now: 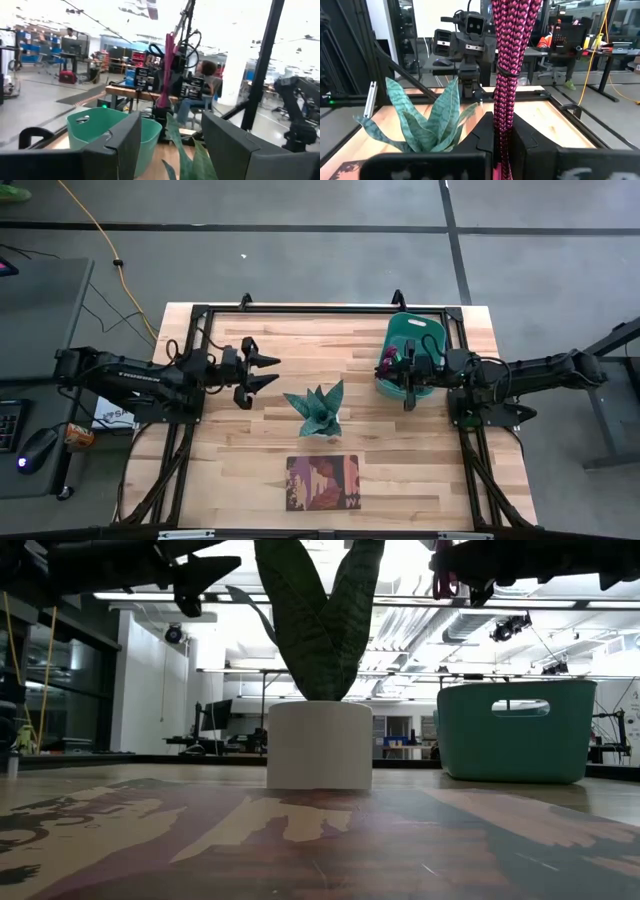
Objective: Pick and place USB-C Cables
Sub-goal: Put the pink patterned charger cable into the green container
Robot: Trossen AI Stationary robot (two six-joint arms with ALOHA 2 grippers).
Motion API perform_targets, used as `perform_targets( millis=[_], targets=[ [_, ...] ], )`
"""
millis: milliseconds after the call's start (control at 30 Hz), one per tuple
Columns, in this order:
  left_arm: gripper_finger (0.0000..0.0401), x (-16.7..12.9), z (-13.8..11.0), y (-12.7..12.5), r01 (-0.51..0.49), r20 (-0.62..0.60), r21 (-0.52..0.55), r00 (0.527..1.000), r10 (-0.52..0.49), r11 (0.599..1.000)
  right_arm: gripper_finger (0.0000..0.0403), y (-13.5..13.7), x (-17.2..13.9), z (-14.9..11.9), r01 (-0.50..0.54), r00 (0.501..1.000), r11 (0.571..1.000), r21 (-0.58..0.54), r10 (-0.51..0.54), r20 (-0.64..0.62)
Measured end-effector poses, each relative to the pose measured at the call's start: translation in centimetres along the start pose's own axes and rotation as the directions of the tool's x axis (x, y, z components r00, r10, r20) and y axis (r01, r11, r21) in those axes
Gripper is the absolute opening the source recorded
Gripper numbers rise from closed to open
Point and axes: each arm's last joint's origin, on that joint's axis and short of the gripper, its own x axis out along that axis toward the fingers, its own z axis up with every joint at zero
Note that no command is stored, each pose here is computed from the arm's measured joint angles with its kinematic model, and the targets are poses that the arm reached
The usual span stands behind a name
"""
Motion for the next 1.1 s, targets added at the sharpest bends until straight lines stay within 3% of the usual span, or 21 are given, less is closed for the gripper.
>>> perform_targets(
  millis=[200,367,500,600,700,833,1000,1100],
  targets=[
    [0.0188,0.0,0.0,0.0,0.005,-0.003,-0.001,1.000,-0.005,1.000,0.0010,0.0,0.0,0.2,0.005,1.000,1.000,0.005,-0.006,0.019],
    [0.0188,0.0,0.0,0.0,0.005,-0.003,-0.001,1.000,-0.005,1.000,0.0006,-0.2,0.0,0.2,0.069,0.997,0.997,0.026,-0.070,0.017],
    [0.0188,0.0,0.0,0.0,0.006,-0.003,-0.002,1.000,-0.006,1.000,0.0006,-0.5,0.0,0.2,0.168,0.985,0.981,0.092,-0.170,0.011],
    [0.0188,0.0,0.0,0.0,0.002,0.001,-0.002,1.000,-0.002,1.000,0.0006,-0.9,0.0,0.8,0.312,0.950,0.939,0.147,-0.307,-0.055],
    [0.0188,0.0,0.1,0.0,-0.017,0.007,-0.005,1.000,0.017,1.000,0.0006,-1.3,0.1,1.7,0.481,0.875,0.862,0.163,-0.458,-0.157],
    [0.0188,0.0,0.1,0.1,-0.022,0.008,-0.004,1.000,0.022,1.000,0.0006,-2.7,0.0,4.1,0.675,0.718,0.731,0.106,-0.616,-0.324],
    [0.0188,0.0,0.1,0.1,-0.022,0.008,-0.005,1.000,0.022,1.000,0.0006,-5.0,-0.4,7.5,0.812,0.504,0.583,0.021,-0.683,-0.529],
    [0.0188,0.0,0.1,0.1,-0.022,0.008,-0.005,1.000,0.022,1.000,0.0006,-5.7,-0.3,8.2,0.838,0.418,0.544,-0.027,-0.674,-0.609]
  ],
)
